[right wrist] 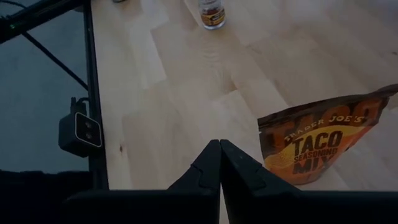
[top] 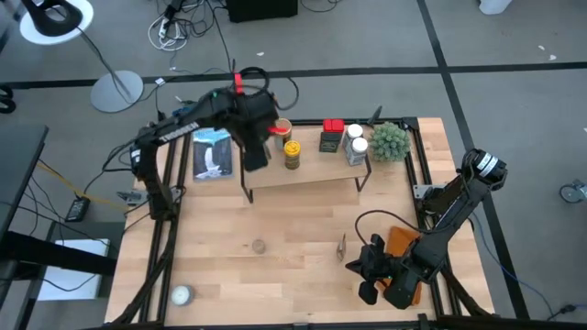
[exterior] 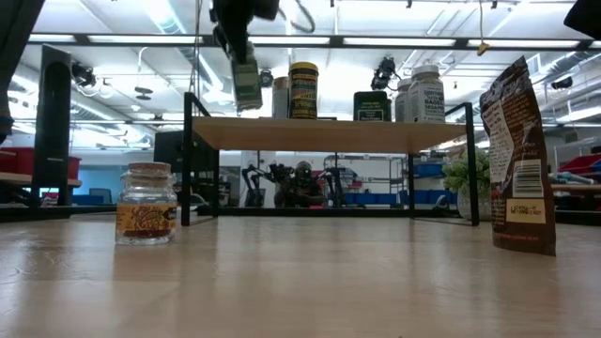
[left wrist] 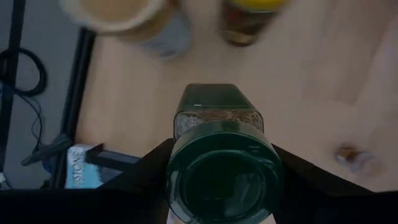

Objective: Shelf spices
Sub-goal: Put the green seasoning bottle on the shelf aligned with the other golden seasoning bottle

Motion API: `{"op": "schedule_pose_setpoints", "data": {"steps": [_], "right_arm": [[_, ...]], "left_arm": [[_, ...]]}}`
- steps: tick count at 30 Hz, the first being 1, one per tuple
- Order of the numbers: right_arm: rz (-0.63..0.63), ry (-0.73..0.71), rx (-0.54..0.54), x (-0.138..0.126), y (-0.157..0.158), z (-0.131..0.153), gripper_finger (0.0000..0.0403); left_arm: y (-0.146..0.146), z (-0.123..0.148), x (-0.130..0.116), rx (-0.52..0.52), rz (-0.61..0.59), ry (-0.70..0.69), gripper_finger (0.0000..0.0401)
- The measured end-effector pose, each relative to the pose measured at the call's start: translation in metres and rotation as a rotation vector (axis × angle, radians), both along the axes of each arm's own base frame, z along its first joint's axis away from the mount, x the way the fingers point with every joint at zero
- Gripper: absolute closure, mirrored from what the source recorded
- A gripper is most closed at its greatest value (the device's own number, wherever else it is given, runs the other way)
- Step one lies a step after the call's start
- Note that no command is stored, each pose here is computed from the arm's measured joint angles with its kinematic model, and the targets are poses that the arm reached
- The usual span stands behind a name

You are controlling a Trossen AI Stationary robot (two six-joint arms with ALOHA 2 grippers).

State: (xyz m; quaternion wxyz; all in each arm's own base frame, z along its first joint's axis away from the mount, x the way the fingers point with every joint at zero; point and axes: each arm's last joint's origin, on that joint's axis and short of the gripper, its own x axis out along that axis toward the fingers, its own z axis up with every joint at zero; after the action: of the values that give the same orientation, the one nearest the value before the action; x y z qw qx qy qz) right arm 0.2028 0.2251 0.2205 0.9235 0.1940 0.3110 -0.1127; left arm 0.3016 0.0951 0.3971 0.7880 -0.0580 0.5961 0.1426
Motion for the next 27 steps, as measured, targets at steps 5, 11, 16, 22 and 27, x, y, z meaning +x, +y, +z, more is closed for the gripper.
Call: {"op": "schedule_pose_setpoints", "data": {"steps": [5, 11, 16, 22, 27], "right_arm": [[-0.022, -0.005, 0.030, 0.000, 0.000, 0.000, 0.0401], [-0.054, -0.016, 0.057, 0.000, 0.000, 0.000, 0.0396], [-0.073, -0.020, 0.071, 0.002, -0.001, 0.000, 0.0400], [-0.077, -0.022, 0.075, 0.002, -0.002, 0.001, 0.0396], [-0.076, -0.036, 0.095, 0.003, 0.000, 0.002, 0.0397]], "left_arm": [[0.031, -0.007, -0.011, -0.027, 0.025, 0.025, 0.0190], [0.051, -0.016, -0.018, -0.040, 0.042, 0.058, 0.0190], [0.052, -0.015, -0.017, -0.038, 0.040, 0.048, 0.0190], [0.050, -0.015, -0.014, -0.035, 0.034, 0.032, 0.0190], [0.049, -0.015, -0.012, -0.036, 0.048, 0.009, 0.0190]]}}
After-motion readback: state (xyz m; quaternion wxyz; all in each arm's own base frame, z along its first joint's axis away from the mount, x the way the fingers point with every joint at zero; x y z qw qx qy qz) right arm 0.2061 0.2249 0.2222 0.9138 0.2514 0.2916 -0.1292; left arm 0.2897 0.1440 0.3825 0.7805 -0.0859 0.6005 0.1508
